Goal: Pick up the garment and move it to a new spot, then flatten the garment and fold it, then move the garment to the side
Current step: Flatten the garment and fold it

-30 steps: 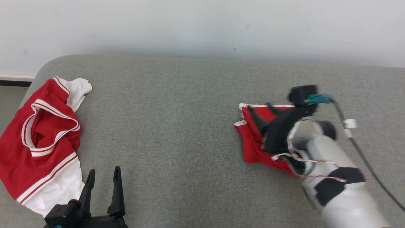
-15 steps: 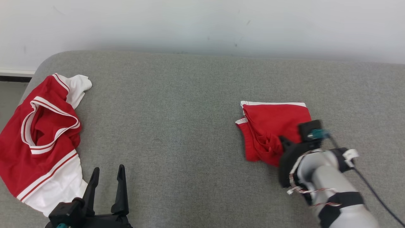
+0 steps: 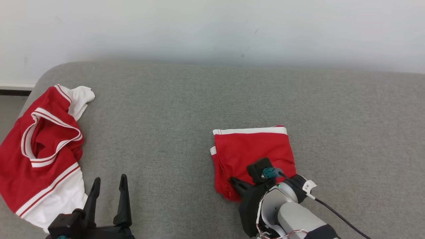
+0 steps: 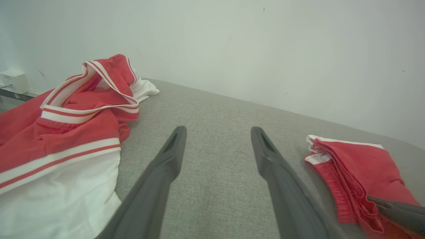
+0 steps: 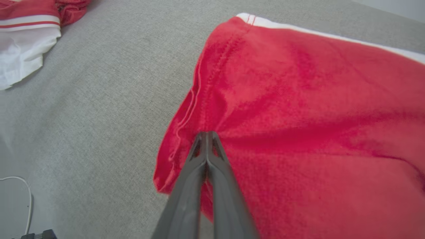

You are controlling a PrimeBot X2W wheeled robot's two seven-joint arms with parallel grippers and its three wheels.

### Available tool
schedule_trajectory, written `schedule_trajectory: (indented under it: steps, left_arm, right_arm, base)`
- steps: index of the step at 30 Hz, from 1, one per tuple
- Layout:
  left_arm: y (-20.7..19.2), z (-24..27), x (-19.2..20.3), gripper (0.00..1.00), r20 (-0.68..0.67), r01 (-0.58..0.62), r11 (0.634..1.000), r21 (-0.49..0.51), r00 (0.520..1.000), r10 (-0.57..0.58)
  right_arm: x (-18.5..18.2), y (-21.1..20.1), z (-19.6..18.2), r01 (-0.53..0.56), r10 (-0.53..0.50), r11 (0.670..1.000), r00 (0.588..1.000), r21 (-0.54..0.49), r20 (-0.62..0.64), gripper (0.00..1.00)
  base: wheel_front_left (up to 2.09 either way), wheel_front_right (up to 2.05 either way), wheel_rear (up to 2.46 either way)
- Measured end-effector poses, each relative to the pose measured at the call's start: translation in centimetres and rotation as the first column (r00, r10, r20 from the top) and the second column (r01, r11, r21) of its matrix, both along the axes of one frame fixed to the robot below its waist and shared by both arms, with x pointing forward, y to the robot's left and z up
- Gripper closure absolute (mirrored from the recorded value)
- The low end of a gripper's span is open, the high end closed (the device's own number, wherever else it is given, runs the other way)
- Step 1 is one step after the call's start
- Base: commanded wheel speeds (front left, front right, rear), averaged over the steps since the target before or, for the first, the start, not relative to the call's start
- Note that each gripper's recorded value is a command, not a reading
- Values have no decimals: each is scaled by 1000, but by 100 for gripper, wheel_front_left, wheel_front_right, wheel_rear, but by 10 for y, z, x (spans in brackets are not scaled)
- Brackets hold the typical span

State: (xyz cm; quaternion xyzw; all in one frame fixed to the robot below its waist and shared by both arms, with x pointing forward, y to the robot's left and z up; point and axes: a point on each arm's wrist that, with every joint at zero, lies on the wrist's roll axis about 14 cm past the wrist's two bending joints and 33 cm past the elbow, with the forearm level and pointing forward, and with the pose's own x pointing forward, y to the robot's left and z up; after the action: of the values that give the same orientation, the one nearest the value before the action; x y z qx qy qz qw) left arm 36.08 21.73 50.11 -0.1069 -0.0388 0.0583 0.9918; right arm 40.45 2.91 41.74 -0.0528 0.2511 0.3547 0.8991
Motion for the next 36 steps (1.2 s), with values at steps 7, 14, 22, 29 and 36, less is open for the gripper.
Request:
schedule_trajectory:
  steps: [7,14,22,29,36]
  left_arm:
    - [-9,3,4,0,9,31,1000,2,999,-31]
    - [-13,4,5,0,15,40,999,1,999,-40]
    - [-12,3,2,0,12,40,999,-1,999,-40]
    - [-12,8,-3,0,27,36,999,10,999,-36]
    - [-16,8,-6,0,27,50,999,8,998,-51]
  right_arm:
    - [-5,2,12,-12,11,1000,1000,19,23,100]
    - [-40,29,17,-69,77,989,996,129,-52,100]
    - [-42,29,38,-33,40,969,999,244,-24,100]
    - [-19,-21,54,99,-131,956,986,277,98,0]
    - [-25,-29,52,111,-149,964,978,243,143,0]
  base:
    - [0,0,0]
    - [0,0,0]
    - [0,0,0]
    - [0,0,0]
    - [0,0,0]
